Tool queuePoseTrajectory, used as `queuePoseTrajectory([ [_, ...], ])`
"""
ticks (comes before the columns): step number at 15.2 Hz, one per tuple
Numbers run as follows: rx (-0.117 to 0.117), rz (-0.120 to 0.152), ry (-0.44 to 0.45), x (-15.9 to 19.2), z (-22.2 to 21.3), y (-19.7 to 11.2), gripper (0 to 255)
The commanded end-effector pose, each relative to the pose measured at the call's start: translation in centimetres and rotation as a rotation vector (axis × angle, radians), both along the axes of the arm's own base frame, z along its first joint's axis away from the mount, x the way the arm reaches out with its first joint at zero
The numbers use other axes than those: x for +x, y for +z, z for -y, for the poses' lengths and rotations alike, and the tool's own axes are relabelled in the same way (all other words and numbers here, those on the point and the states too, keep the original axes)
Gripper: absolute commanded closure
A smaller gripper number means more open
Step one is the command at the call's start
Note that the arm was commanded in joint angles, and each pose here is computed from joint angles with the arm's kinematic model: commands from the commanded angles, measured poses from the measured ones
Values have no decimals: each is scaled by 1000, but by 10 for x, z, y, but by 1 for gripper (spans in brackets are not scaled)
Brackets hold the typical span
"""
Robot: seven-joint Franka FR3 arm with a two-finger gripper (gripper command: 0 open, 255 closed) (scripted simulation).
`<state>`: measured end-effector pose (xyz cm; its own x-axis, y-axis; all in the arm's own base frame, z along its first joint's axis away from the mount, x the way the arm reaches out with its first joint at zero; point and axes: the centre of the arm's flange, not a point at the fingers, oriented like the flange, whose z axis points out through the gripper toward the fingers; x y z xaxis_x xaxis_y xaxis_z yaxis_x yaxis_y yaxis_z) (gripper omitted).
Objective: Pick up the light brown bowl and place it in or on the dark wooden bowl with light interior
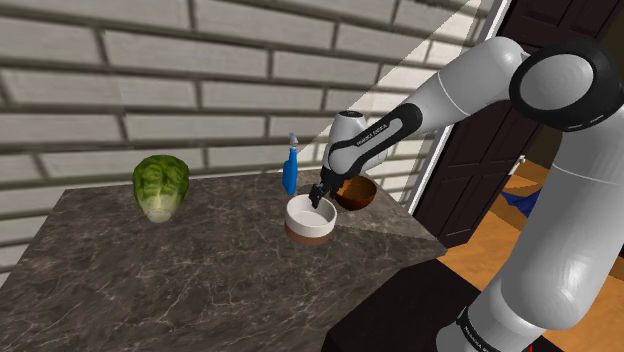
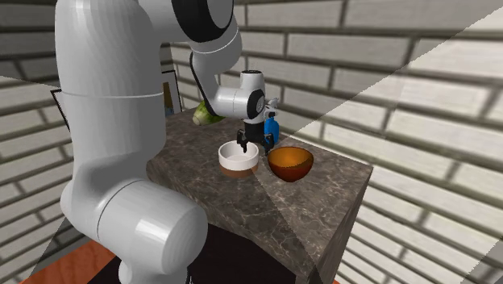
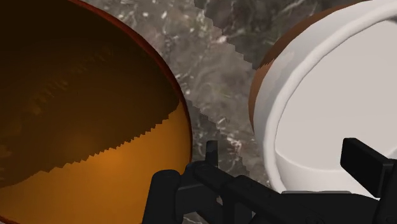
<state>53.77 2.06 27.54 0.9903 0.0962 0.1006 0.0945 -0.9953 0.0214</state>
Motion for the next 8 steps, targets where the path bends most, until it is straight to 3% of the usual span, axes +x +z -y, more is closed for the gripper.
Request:
queuePoseTrajectory([
  [1, -1, -16, -11, -3, 7, -9, 0],
  [6, -1, -16, -11, -3, 7, -9, 0],
  [7, -2, -16, -11, -2, 6, -9, 255],
  [8, -2, -16, -11, -3, 5, -10, 255],
])
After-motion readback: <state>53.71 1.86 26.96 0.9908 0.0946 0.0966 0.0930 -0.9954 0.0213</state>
